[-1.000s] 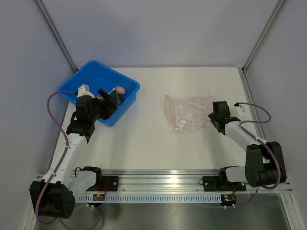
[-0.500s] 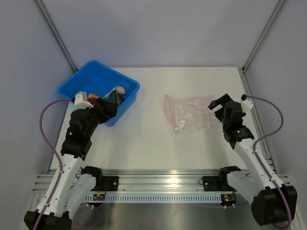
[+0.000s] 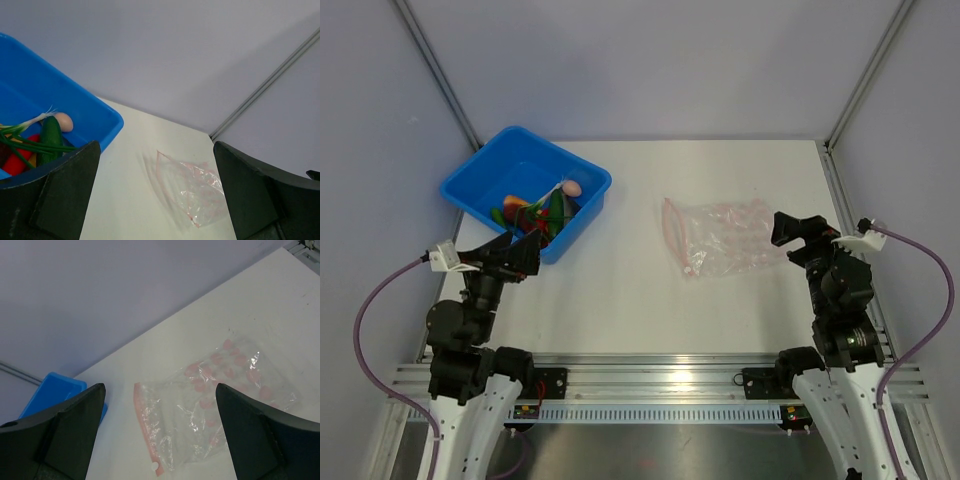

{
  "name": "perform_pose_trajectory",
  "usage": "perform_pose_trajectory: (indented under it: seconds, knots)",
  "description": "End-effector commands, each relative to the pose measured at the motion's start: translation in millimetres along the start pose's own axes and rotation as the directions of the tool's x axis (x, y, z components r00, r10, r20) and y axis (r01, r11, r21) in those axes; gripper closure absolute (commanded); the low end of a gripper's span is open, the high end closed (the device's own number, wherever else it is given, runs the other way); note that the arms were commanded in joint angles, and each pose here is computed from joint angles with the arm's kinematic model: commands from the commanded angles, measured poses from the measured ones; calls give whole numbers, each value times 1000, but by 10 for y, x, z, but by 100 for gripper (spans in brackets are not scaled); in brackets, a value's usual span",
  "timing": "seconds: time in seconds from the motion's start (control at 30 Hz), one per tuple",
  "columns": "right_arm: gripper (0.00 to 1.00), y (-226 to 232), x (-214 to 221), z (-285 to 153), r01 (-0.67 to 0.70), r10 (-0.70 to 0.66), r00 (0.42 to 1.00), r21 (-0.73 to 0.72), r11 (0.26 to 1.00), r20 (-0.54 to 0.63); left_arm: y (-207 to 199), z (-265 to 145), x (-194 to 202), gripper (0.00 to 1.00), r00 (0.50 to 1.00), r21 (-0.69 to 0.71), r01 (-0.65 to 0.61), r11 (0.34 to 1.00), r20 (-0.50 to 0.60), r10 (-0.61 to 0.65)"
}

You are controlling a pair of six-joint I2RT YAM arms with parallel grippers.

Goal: Open the zip-top bag and remove the fake food
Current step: Reset both arms

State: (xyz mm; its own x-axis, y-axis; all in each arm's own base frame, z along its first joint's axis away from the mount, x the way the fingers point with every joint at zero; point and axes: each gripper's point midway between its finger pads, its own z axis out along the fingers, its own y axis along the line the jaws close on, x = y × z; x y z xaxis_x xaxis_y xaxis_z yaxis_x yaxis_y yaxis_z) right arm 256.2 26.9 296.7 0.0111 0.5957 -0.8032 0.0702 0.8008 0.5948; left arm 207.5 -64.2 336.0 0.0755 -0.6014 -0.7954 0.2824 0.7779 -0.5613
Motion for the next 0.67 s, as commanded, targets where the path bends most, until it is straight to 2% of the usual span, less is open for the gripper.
perform_pose_trajectory:
  seconds: [0.0,0.13,0.23,0.63]
  knots:
    - [0,173,-134,-190,57,-56,998,-87,995,13,-74,-129,-196,1,994,40,-13,999,107,8]
    - [1,186,-263,-341,49,-40,996,-110,993,77,-79,-309,-330,1,977,67,-5,998,214,-10]
    - [1,166,-309,-382,55,-44,994,-106,993,104,-82,-371,-365,1,967,83,-8,997,253,-13]
    - [0,124,-335,-380,61,-51,992,-82,995,116,-73,-357,-361,1,968,77,-9,997,250,-11]
